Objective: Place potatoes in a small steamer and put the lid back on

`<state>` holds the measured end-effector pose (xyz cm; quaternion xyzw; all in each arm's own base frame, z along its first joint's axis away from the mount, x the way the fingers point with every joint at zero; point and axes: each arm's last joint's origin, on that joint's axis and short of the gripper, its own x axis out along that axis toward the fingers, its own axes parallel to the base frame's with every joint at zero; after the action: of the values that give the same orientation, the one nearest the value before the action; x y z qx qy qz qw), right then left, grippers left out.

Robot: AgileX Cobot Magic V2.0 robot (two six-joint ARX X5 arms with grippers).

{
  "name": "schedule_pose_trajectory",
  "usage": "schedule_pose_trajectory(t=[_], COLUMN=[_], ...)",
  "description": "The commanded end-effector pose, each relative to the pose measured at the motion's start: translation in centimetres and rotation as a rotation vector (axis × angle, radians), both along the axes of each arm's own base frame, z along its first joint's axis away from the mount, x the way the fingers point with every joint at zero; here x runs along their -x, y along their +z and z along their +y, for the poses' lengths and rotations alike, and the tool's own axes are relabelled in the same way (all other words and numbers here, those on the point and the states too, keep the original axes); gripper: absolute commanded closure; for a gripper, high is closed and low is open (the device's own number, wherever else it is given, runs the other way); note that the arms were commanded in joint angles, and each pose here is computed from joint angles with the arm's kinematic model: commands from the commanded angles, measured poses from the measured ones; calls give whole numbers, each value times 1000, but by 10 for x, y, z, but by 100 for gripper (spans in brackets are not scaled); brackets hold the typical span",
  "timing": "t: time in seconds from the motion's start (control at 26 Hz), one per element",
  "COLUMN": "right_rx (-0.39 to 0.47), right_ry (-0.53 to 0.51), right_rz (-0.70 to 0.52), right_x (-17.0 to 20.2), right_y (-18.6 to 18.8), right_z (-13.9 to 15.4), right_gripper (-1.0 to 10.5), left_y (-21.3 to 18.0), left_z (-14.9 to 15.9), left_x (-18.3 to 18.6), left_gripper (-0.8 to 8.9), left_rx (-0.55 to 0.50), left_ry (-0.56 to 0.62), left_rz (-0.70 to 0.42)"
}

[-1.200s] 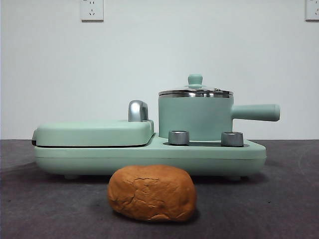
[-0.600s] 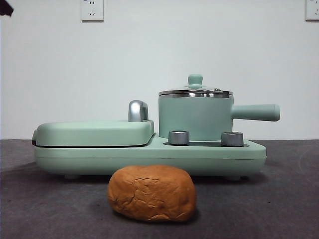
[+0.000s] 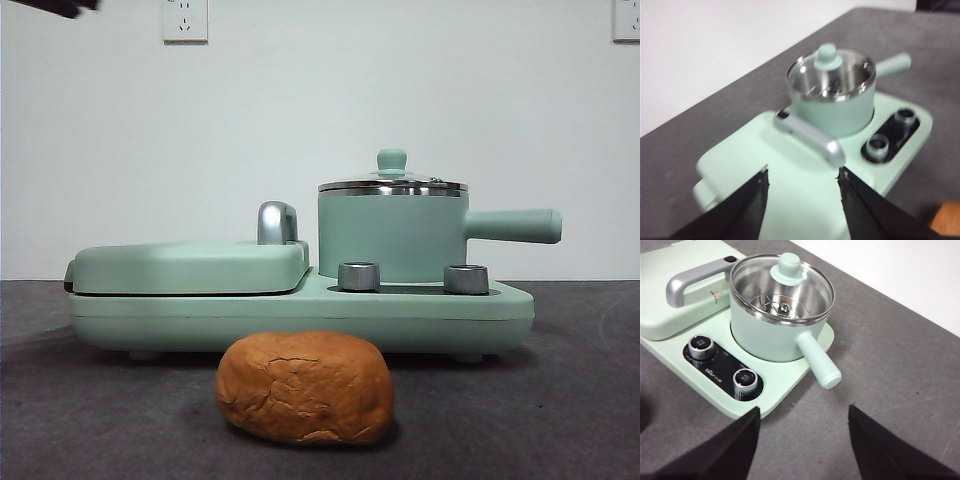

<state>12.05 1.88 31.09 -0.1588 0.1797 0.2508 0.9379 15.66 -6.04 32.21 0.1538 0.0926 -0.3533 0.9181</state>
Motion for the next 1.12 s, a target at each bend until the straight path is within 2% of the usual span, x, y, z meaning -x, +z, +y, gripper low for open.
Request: schedule_pose_trajectory(t=[0.04,0.46,1.12], right_rx=[-26,-33,-33], right_ry=[-13,-16,6], right_rz=[-6,-2,-2], right_x=[0,-1,0], right_y=[6,6,6], right_z=[0,0,3], right_gripper=[667,667,667], left_y=[5,-13,-38], left_z=[-11,-67,-146], left_x=[-13,-62,-131], left_gripper=[588,591,590], left_rx=[95,215,176], left_ry=[-14,-110,-144], left_rz=[17,24,68])
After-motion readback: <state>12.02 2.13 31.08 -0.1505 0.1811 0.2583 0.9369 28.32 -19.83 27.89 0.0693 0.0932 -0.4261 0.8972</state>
